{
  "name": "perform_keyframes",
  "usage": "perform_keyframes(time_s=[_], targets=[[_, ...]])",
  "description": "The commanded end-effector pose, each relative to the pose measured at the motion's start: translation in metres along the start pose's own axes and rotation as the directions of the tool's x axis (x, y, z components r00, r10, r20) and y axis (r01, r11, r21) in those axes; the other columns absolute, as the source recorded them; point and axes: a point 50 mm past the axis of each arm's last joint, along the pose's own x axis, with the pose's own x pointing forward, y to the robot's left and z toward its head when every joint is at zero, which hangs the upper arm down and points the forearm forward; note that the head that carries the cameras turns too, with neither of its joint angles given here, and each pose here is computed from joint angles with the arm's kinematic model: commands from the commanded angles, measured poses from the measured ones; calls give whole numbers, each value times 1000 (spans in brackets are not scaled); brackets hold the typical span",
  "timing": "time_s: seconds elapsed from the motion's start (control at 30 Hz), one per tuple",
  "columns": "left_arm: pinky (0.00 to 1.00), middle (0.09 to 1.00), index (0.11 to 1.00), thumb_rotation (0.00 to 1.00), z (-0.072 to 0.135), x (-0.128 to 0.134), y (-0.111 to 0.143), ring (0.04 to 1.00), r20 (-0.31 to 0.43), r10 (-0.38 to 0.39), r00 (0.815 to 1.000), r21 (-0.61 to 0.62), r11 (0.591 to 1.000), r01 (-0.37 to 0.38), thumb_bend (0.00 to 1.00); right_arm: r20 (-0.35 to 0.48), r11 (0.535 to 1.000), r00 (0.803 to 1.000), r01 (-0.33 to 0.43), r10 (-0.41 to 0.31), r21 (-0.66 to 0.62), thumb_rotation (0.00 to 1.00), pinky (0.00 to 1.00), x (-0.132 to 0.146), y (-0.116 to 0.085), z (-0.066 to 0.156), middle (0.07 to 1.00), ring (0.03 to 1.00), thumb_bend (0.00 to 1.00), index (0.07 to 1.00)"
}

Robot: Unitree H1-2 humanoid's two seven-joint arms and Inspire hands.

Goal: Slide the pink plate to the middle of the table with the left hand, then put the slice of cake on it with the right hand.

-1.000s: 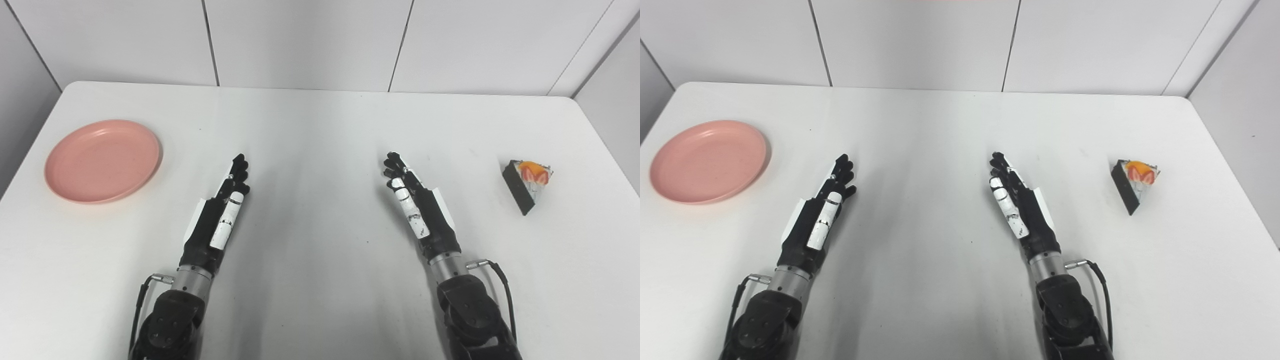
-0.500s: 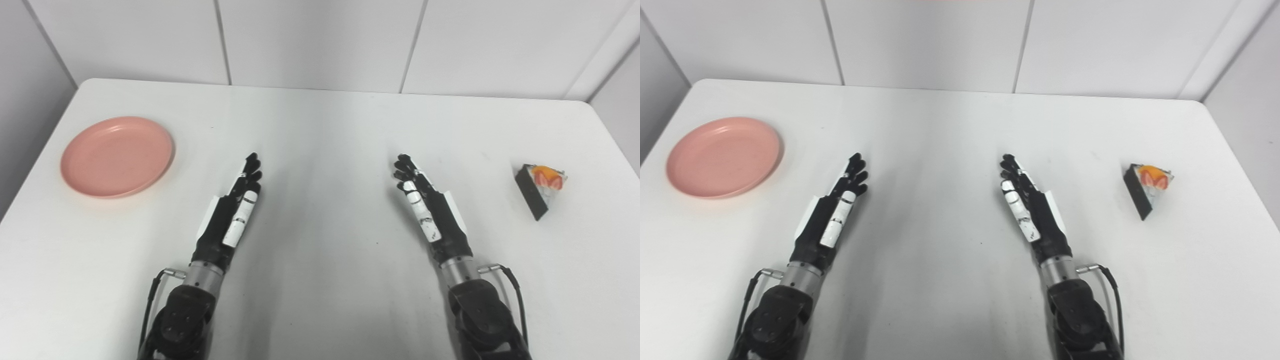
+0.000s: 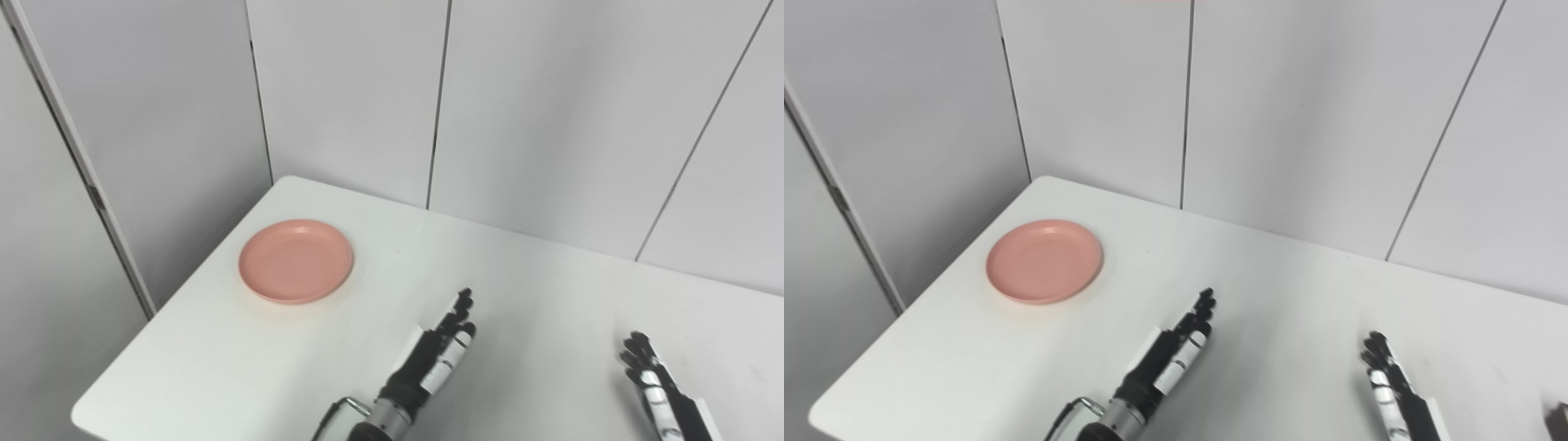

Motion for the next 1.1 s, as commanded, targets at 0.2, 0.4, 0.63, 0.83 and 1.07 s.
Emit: perform_keyframes(time_s=[0.2,0.4,0.63,0.83,1.07], targets=[[970,989,999,1000,-29,-16,-18,984,-103,-29,994,-8,1000,28,480,-63,1000,998,1,0,30,1000,1000,-13,-2,-19,978,967,196,983],[972,991,1000,1000,-28,-16,-18,983,-100,-34,994,-2,999,34,472,-71,999,997,4,-1,44,1000,1000,-13,-2,-17,983,975,184,980],[980,996,985,1000,-15,-13,-9,997,-88,-25,996,-73,997,18,435,-68,1000,998,2,0,30,1000,1000,-12,1,-14,970,964,219,973],[950,986,967,1000,20,-2,8,978,7,-26,1000,-105,994,26,404,-46,1000,999,5,-5,5,1000,973,-13,3,-9,952,942,205,959],[927,975,955,1000,69,21,30,959,127,-67,990,-104,991,81,363,-37,1000,999,-1,1,2,1000,989,-15,1,-6,956,946,205,962]])
